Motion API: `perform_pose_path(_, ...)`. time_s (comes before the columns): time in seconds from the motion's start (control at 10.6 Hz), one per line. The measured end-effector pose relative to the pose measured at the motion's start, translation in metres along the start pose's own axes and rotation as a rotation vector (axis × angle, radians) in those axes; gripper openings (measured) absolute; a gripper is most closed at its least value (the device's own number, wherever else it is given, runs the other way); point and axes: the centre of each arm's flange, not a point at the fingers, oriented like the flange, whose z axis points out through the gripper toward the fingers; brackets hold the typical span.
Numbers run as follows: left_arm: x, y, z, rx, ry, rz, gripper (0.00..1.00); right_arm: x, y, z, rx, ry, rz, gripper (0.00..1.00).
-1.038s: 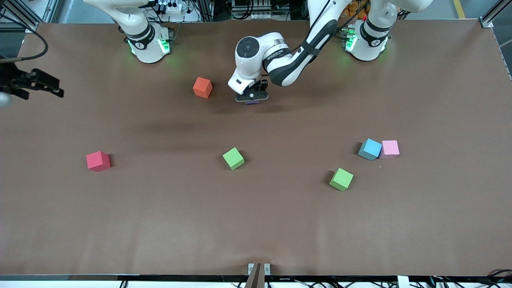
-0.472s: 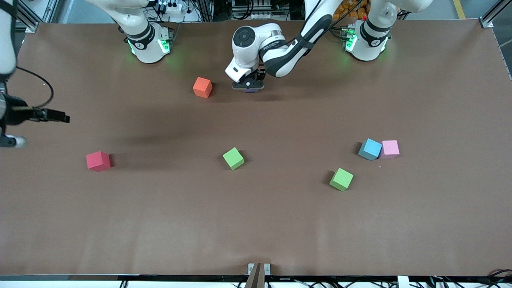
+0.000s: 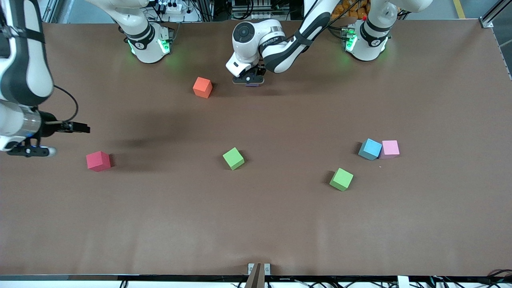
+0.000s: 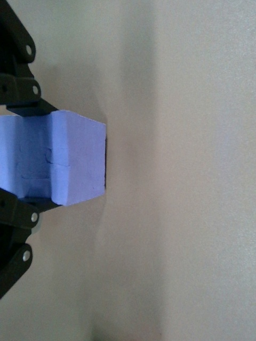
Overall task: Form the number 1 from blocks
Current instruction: 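Place the purple cube beside the pink cube while the right gripper reaches the red cube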
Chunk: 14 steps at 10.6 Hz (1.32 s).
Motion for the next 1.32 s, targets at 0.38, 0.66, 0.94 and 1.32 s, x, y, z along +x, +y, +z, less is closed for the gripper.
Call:
perform_pose_path(0.38,-0.004,0.002,-0.005,-0.009,-0.001,0.003,0.59,-0.005,0.045,0.049,-0.001,0.062,-0.116,1.0)
perform_pose_path(0.66,-0.006,0.003,-0.005,-0.012,-0.001,0.003,0.59,0.022,0.05,0.087,-0.033,0.107,-0.135,1.0)
perform_pose_path(0.94,-0.01,0.004,-0.005,-0.019,-0.001,-0.001,0.59,0.052,0.049,0.098,-0.093,0.126,-0.186,1.0)
perform_pose_path(1.32,-0.015,0.001,0.002,-0.011,-0.008,-0.008,0.59,0.066,0.049,0.115,-0.128,0.167,-0.224,1.0)
